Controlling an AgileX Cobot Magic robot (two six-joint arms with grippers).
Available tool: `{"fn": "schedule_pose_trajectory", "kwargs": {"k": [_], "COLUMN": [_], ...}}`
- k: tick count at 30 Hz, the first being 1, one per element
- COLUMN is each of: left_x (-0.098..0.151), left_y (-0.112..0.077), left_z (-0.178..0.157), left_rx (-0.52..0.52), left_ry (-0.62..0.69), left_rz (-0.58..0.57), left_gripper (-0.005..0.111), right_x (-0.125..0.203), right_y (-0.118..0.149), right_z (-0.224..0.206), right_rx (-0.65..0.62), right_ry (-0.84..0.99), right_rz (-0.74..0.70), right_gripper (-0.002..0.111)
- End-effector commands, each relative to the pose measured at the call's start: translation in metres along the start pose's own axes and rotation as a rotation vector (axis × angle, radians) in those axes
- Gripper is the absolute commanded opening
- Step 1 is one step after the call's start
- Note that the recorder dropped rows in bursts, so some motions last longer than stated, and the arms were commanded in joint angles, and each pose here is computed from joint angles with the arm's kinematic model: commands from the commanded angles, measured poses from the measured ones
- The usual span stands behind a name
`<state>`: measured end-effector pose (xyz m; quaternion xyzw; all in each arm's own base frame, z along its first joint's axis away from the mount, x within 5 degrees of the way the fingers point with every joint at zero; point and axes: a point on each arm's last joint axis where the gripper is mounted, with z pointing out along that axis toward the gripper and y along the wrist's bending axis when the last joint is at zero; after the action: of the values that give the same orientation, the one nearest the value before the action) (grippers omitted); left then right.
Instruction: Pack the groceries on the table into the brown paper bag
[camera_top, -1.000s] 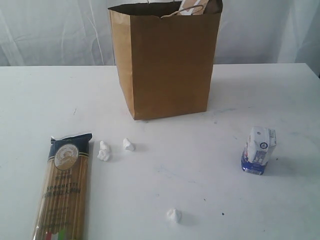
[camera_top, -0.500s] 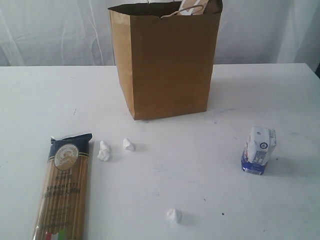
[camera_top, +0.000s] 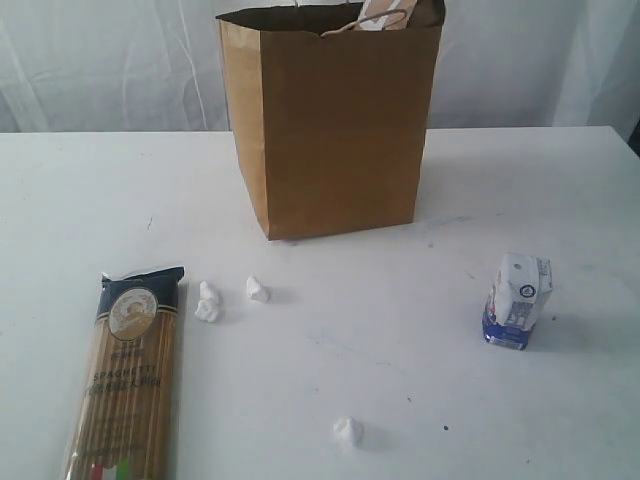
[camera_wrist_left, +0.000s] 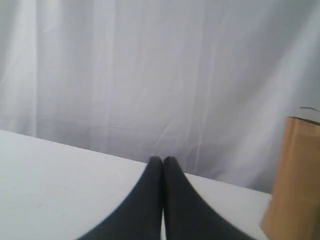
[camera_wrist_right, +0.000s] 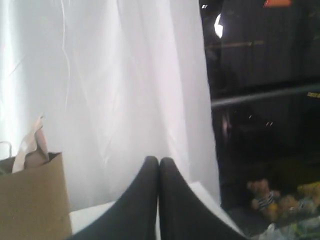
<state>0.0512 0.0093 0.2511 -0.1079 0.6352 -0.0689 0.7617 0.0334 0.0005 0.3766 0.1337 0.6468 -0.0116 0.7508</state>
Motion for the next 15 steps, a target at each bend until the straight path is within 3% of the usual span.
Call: {"fn": "schedule_pose_trajectory", "kwargs": {"k": [1, 6, 9, 11, 15], "left_x": [-0.014, -0.02, -0.026, -0.032, -0.041], "left_y": [0.013, 0.017, 0.021, 0.025, 0.025], "left_z": [-0.003, -0.004, -0.006, -0.008, -0.01], "left_rx": [-0.154, -0.21, -0.274, -0.327, -0.348], "left_ry": [-0.067, -0.094, -0.111, -0.121, -0.144], "left_rz": [0.003, -0.002, 0.042, 0.098, 0.108], "left_gripper": [0.0, 0.0, 0.0, 0.0, 0.0], "right_x": [0.039, 0.052, 0.055, 0.061, 0.087], "right_y": [-0.004, -0.007, -0.01, -0.013, -0.02], "right_z": [0.006, 0.008, 0.007, 0.007, 0.011], "right_rx": [-0.037, -0.061, -0.044, -0.033, -0.012], "right_ry": [0.141, 0.207, 0.238, 0.286, 0.352], "right_rz": [0.064, -0.288, -0.406, -0.437, -0.344], "right_gripper": [0.0, 0.0, 0.0, 0.0, 0.0]}}
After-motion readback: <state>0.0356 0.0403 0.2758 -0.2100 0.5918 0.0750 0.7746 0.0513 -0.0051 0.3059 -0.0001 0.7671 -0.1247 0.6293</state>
